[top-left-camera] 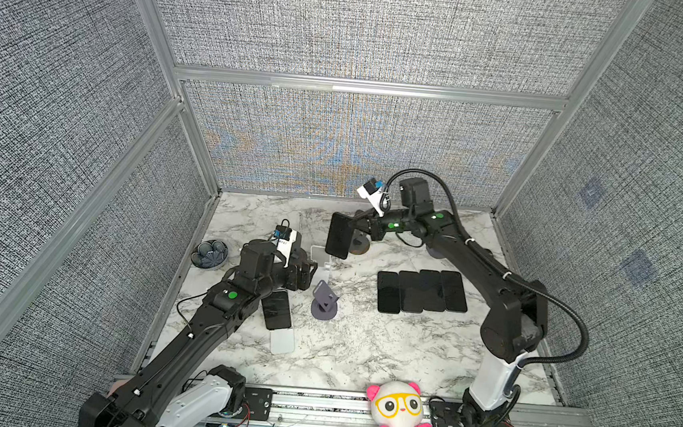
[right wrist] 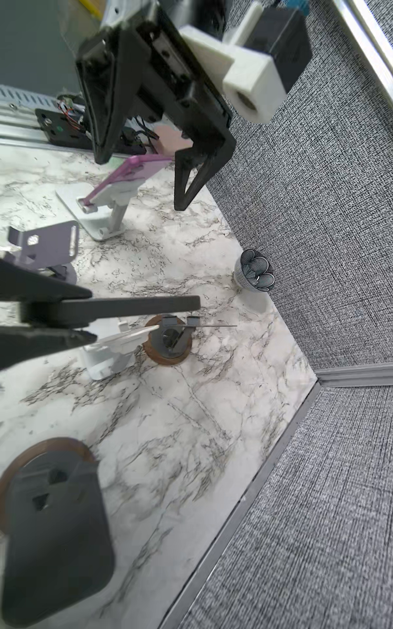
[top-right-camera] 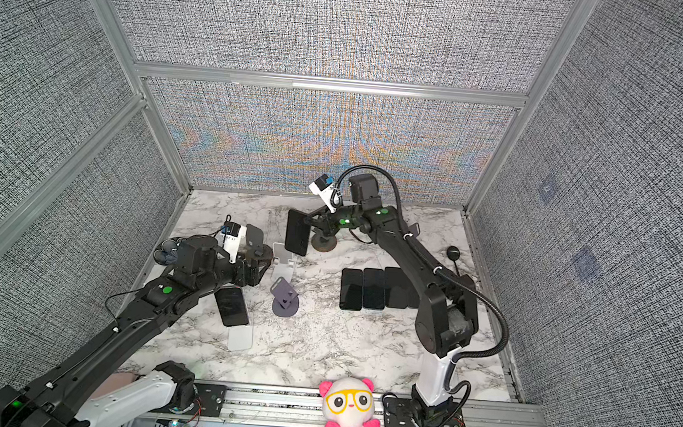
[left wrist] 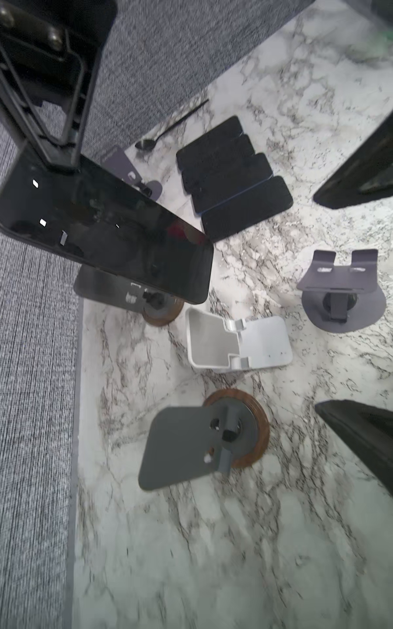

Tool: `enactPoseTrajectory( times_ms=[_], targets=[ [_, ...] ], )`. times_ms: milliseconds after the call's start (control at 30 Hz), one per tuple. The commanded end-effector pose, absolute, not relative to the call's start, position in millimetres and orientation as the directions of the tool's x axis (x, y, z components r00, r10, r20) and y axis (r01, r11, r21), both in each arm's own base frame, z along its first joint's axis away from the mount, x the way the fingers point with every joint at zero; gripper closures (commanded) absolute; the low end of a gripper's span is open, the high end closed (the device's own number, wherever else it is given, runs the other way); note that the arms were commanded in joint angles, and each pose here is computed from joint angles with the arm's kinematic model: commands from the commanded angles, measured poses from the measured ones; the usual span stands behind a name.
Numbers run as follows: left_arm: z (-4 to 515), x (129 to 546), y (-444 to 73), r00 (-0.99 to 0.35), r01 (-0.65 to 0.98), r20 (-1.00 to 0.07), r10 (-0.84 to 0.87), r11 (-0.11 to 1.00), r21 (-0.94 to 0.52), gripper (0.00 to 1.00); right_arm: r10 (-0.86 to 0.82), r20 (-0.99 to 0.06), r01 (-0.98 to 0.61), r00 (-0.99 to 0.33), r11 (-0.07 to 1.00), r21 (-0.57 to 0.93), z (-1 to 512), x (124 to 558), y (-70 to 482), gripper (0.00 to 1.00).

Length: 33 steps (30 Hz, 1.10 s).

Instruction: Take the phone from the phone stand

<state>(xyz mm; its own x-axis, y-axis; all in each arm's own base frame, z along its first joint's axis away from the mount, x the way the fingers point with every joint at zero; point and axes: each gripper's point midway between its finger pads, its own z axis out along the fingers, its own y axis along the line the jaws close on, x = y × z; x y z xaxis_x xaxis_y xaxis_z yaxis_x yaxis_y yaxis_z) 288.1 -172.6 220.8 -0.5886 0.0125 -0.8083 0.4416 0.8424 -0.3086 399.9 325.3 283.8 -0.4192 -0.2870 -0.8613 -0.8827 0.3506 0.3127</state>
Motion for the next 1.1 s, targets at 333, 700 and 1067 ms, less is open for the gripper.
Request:
enactPoseTrajectory(
  times_ms=[333,700,1067],
  targets=[
    [254.0,287.5,-260.3,-0.558,0.762,-0.826,0.082,0.446,-0.47,0.42,-0.357,-0.793,-0.869,-0.494,0.174,0.464,280.9,310.3,275.8,1.0],
    [245.1,285.5,-281.4,-0.638,0.744,-0.768,0.056,0.303,-0.595,0.42,-0.303,-0.827,-0.879,-0.474,0.099,0.467,280.9,302.6,279.6,1.0],
    [239.4,274.0,-293.2,-0.659,0.742,-0.747,0.084,0.236,-0.628,0.51,-0.257,-0.847,-0.884,-0.465,0.075,0.462,288.6,314.5,281.2,1.0]
  ],
)
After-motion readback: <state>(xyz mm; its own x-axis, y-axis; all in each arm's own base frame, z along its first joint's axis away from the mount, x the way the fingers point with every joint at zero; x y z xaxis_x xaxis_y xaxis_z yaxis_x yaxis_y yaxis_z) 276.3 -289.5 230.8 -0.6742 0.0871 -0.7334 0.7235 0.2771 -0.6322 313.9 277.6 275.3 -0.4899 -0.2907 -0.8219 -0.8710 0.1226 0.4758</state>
